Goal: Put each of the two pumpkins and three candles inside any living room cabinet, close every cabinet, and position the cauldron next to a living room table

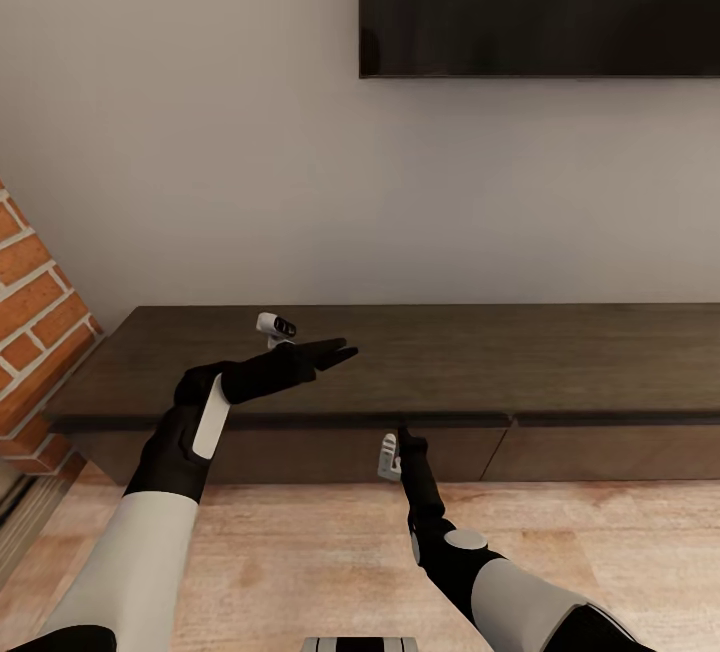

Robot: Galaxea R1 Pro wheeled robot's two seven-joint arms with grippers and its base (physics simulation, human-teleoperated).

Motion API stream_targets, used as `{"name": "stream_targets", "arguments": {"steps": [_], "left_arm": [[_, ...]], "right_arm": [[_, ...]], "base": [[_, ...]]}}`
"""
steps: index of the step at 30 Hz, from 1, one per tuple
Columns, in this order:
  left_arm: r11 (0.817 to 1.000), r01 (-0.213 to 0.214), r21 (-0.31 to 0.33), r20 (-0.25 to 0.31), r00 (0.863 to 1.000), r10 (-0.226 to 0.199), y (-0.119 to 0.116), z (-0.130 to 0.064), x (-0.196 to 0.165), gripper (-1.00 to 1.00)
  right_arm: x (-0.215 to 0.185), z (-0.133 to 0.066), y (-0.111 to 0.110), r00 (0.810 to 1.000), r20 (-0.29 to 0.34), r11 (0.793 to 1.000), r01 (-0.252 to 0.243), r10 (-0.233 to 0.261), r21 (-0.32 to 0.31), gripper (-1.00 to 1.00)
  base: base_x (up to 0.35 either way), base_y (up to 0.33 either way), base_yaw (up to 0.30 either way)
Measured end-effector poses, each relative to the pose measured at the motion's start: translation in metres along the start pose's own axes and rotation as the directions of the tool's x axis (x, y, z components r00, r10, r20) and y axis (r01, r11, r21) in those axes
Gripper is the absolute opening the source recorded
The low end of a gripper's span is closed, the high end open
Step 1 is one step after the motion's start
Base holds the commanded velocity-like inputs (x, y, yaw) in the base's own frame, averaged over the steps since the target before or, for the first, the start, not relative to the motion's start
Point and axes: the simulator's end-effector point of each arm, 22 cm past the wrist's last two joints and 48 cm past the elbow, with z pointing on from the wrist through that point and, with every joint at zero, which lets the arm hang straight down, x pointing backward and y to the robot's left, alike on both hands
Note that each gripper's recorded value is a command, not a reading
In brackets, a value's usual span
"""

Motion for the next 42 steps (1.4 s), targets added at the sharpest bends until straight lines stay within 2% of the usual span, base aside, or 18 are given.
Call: {"name": "stream_targets", "arguments": {"steps": [12, 37, 42], "left_arm": [[1.0, 0.002, -0.001, 0.0, 1.0, -0.002, 0.0007, 0.0001, 0.0001, 1.0], [1.0, -0.004, 0.0, -0.001, 1.0, 0.004, -0.0008, 0.0005, -0.0003, 1.0], [1.0, 0.009, -0.002, 0.005, 1.0, -0.009, 0.0021, -0.0026, 0.0034, 1.0]], "right_arm": [[0.0, 0.0009, -0.0016, 1.0, 0.0, 1.0, -0.01, 0.01, 0.004, -1.0], [0.0016, 0.0011, -0.0023, 1.0, -0.006, 1.0, -0.018, 0.018, 0.006, -1.0], [0.0023, 0.0047, -0.0031, 1.0, -0.005, 1.0, -0.019, 0.019, -0.003, -1.0]], "base": [[-0.1, 0.0, 0.0], [-0.34, 0.0, 0.0], [0.0, 0.0, 0.0]]}}
